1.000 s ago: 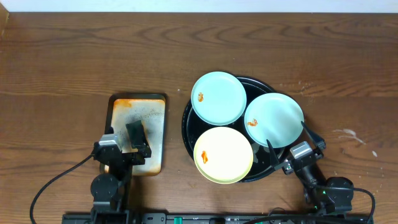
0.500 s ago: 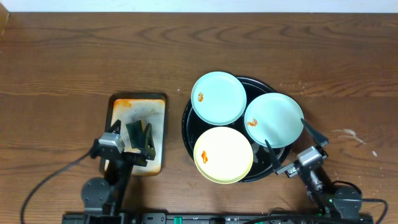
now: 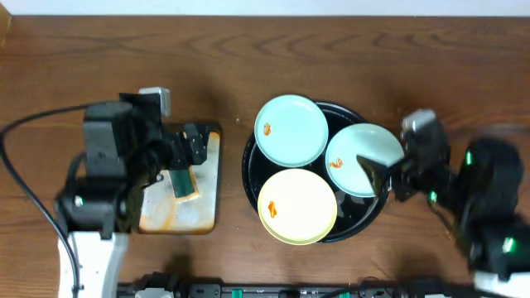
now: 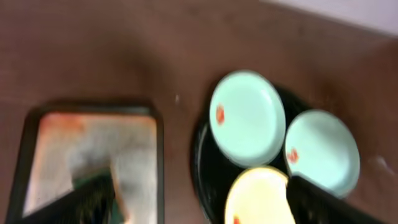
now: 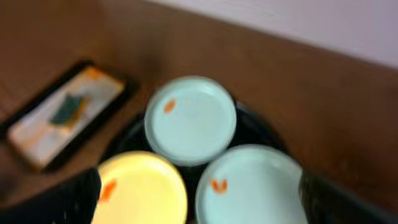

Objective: Clean dirty plates on tray and stack at the side

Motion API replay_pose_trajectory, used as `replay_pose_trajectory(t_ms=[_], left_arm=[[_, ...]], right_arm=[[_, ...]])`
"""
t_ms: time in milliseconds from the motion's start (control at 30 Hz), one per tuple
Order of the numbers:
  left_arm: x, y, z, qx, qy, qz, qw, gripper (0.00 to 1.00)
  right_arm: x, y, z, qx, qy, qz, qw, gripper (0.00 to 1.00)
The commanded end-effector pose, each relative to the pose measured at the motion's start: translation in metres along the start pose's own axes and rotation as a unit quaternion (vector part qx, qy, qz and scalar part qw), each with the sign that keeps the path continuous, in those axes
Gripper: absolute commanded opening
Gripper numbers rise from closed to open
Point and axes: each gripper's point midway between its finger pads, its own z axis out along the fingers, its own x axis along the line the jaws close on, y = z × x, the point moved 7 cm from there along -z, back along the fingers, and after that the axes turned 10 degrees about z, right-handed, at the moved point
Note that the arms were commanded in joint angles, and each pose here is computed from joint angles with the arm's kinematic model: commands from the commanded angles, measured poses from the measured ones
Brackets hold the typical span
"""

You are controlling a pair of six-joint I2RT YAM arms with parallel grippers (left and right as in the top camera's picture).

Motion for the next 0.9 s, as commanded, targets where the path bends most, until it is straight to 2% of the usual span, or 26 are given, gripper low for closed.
replay_pose_trajectory(t_ms=[0, 100, 267, 300, 333, 367, 433, 700, 867], left_arm=[[-0.008, 0.021, -0.013, 0.006, -0.014, 0.029, 0.999, 0.89], [-0.009, 0.016, -0.014, 0.020, -0.019, 0.022, 0.999, 0.89], [-0.007, 0.000, -0.017, 0.061, -0.007, 0.011, 0.998, 0.89], [-0.003, -0.003, -0.016, 0.073, 0.014, 0.008, 0.997, 0.89], [0.013, -0.016, -0.015, 0.104, 0.087, -0.024, 0.990, 0.88], [0.020, -0.022, -0.014, 0.118, 0.122, -0.047, 0.984, 0.89], [0.029, -0.034, -0.009, 0.148, 0.161, -0.084, 0.972, 0.89], [0.034, -0.041, 0.004, 0.188, 0.165, -0.097, 0.963, 0.89], [0.040, -0.051, 0.011, 0.220, 0.183, -0.105, 0.952, 0.89]], right_arm=[[0.002, 0.038, 0.007, 0.046, 0.012, 0.022, 0.999, 0.99], [0.001, 0.047, 0.020, 0.081, 0.037, 0.045, 0.995, 0.99], [0.007, 0.041, 0.037, 0.128, 0.105, 0.136, 0.977, 0.99], [0.006, 0.041, 0.039, 0.131, 0.106, 0.138, 0.976, 0.99], [0.005, 0.040, 0.041, 0.133, 0.105, 0.140, 0.976, 0.99], [0.005, 0.040, 0.042, 0.134, 0.105, 0.140, 0.975, 0.99], [0.004, 0.041, 0.043, 0.132, 0.105, 0.139, 0.976, 0.99], [0.003, 0.045, 0.045, 0.123, 0.105, 0.138, 0.977, 0.99], [-0.007, 0.039, 0.045, 0.135, 0.048, 0.167, 0.976, 0.99]])
